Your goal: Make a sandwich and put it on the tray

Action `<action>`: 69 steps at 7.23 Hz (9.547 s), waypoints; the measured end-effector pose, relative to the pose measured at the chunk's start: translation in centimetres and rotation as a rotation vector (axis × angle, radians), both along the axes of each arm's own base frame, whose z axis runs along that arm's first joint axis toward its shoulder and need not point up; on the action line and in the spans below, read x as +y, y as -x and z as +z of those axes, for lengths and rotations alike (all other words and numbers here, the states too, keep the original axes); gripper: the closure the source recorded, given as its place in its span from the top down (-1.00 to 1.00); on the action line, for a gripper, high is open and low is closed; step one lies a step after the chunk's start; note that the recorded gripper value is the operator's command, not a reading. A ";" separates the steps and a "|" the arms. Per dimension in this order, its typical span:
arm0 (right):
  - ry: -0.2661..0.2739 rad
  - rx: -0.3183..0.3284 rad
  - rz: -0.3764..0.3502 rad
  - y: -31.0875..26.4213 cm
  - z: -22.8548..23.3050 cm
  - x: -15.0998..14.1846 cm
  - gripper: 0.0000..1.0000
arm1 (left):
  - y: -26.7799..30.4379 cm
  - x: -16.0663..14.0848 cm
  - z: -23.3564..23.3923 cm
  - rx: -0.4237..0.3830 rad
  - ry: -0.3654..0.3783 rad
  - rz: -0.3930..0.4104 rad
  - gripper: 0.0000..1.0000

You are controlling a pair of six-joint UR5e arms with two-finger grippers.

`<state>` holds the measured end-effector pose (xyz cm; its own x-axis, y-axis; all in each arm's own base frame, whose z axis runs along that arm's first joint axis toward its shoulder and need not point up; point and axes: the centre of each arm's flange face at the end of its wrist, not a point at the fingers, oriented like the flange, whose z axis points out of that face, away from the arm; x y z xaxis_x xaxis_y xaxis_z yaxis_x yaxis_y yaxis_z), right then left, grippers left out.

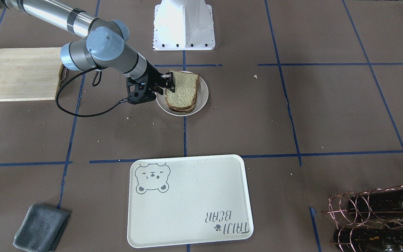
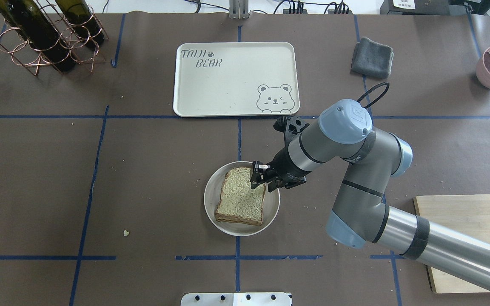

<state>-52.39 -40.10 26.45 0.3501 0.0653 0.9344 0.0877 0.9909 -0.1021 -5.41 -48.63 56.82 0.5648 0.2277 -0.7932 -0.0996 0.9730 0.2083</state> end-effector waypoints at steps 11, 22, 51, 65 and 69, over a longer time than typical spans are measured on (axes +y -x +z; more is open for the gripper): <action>0.040 -0.011 0.104 -20.0 6.5 -9.8 1.00 | -50.3 7.1 -28.1 0.228 0.297 -0.055 0.25; 0.044 -0.005 0.103 -20.3 7.5 -9.4 1.00 | -61.8 10.8 -28.6 0.196 0.310 -0.051 -0.49; 0.066 -0.014 0.117 -24.3 8.5 -9.6 1.00 | -58.8 -8.0 -28.7 0.346 0.511 -0.662 -0.12; -0.243 0.345 -0.138 -49.6 25.9 -15.3 1.00 | 3.5 0.1 4.1 -0.128 0.061 -0.058 1.00; -0.251 0.345 -0.143 -49.3 25.3 -15.6 1.00 | 1.3 0.7 4.7 -0.091 0.079 -0.015 1.00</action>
<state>-3.06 -55.73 51.70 0.6328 -0.2206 0.7422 0.2290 0.9690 0.0928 -6.72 -47.96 61.52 0.6384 0.1578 -0.7534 -0.1005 0.9875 0.1217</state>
